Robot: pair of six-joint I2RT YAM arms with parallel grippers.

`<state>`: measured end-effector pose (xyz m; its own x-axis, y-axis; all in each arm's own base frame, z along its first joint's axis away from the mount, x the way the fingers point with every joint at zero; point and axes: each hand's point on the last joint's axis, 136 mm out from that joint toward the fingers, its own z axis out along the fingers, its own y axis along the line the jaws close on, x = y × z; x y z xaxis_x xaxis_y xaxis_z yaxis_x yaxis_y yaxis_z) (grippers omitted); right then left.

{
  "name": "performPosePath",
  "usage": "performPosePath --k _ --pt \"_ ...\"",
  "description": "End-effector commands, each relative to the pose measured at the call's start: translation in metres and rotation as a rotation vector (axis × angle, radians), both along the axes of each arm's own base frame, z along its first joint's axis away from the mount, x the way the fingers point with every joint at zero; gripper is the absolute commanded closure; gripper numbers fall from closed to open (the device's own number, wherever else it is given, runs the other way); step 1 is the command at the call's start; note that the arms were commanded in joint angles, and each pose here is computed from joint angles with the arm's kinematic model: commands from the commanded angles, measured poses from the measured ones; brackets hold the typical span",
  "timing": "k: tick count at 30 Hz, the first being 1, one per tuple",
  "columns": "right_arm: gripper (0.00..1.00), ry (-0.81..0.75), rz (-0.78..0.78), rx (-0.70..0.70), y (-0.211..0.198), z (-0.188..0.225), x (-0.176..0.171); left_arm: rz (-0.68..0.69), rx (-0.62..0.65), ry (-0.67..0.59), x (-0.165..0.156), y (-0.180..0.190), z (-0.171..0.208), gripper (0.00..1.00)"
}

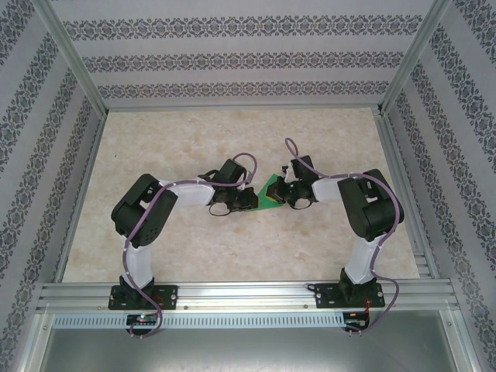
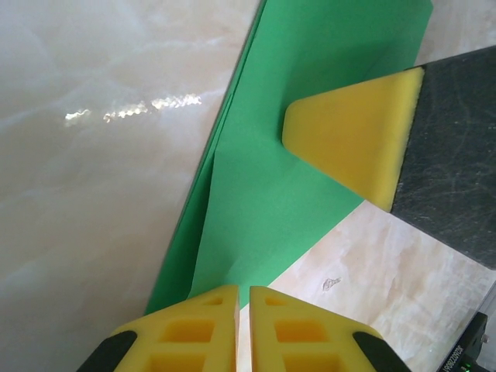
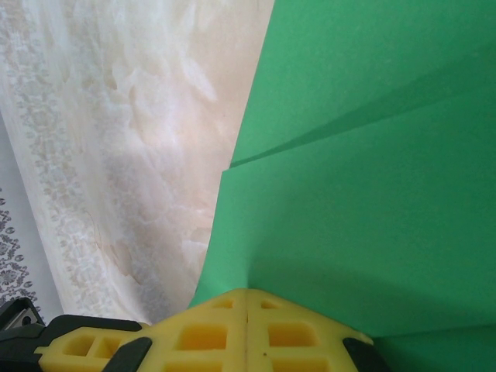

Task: Fold a paper plane with a square sheet of paper (pick it up from the middle)
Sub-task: Fourth fold the wing at the center of the table.

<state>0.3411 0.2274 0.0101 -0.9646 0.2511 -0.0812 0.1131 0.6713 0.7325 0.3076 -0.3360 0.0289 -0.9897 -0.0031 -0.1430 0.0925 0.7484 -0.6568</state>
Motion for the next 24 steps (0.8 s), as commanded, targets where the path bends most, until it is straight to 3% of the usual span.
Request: performPosePath --k 1,10,24 --pt "0.98 0.184 -0.041 -0.204 -0.037 -0.063 -0.037 0.008 -0.028 -0.050 0.014 -0.004 0.015 0.87" --pt "0.98 0.192 -0.039 -0.207 -0.038 -0.065 -0.039 0.039 0.085 0.001 0.008 0.014 -0.014 0.88" --pt "0.98 0.206 -0.037 -0.218 -0.040 -0.069 -0.043 0.051 0.120 0.073 -0.011 0.034 -0.039 0.91"
